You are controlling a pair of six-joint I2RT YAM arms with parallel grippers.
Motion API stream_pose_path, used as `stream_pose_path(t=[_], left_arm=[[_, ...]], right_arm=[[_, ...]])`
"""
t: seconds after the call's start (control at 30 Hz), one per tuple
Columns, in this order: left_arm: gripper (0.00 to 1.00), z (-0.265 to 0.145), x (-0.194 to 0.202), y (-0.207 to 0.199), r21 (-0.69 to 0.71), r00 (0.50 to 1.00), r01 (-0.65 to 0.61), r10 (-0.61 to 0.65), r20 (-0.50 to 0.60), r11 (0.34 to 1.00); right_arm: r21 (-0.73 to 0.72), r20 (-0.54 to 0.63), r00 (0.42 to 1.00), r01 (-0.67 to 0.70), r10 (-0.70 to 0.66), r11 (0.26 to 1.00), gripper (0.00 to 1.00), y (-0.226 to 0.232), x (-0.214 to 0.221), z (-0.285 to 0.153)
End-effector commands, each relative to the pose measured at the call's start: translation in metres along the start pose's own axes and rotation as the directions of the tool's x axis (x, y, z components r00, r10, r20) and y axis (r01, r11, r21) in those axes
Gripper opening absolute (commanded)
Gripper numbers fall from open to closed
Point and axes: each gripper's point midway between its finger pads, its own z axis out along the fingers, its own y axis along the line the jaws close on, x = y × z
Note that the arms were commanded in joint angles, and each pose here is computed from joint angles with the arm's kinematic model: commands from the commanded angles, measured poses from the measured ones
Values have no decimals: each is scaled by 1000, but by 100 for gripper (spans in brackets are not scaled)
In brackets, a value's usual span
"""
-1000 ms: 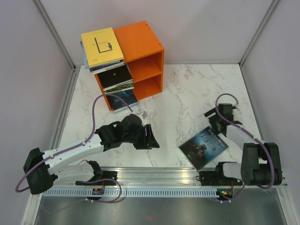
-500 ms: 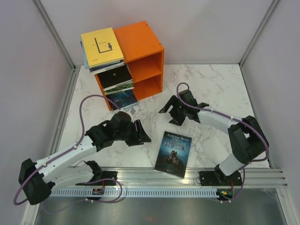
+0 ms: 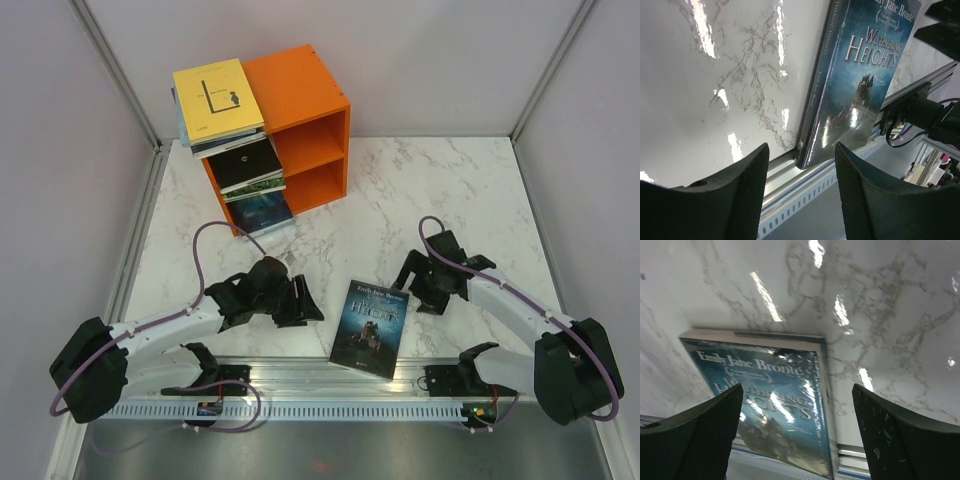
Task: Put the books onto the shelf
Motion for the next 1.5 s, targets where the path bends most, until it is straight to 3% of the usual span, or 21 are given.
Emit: stream_pose_path(t=[0.0, 0.13, 0.43, 0.53, 0.67, 0.97, 1.03, 1.1, 1.13, 1.27, 1.33, 1.47], left_arm=[[60, 15, -9, -19, 108, 999, -34, 32, 20, 994], [61, 36, -3, -23, 117, 998, -58, 58, -1, 991], [61, 82, 35, 3, -11, 995, -50, 49, -83, 999], [61, 94, 53, -11, 54, 990, -57, 64, -126, 997], [56, 98, 68, -51, 251, 983, -1, 47, -176, 968], [50, 72, 50, -76, 401, 996, 79, -53, -77, 913], [50, 69, 48, -76, 417, 994, 103, -81, -71, 903], [50, 67, 47, -73, 421, 991, 131, -113, -69, 897], [50, 67, 47, -72, 424, 990, 141, -124, -68, 895], [50, 66, 44, -74, 451, 986, 164, -154, -59, 878], [50, 66, 42, -76, 455, 985, 171, -162, -58, 874], [55, 57, 37, -88, 490, 984, 173, -168, -53, 854]], right_arm=[[40, -55, 998, 28, -26, 999, 93, -24, 21, 1], [11, -79, 997, 16, -15, 1000, 93, -35, 36, 12], [-99, -148, 989, -45, 30, 994, 92, -44, 66, 33], [-118, -154, 988, -51, 33, 992, 92, -47, 71, 36], [-121, -185, 982, -71, 47, 990, 91, -54, 82, 39], [-124, -199, 980, -45, 19, 991, 89, -57, 87, 35], [-132, -214, 977, -44, 15, 990, 82, -56, 90, 34], [-153, -215, 977, -40, 6, 987, 61, -53, 90, 33], [-169, -223, 975, -39, 1, 985, 44, -51, 92, 31], [-267, -225, 974, -38, -24, 963, 23, -35, 93, 23], [-316, -217, 975, -31, -41, 948, 0, -26, 92, 19], [-443, -174, 980, 6, -93, 897, 0, 6, 81, -1]])
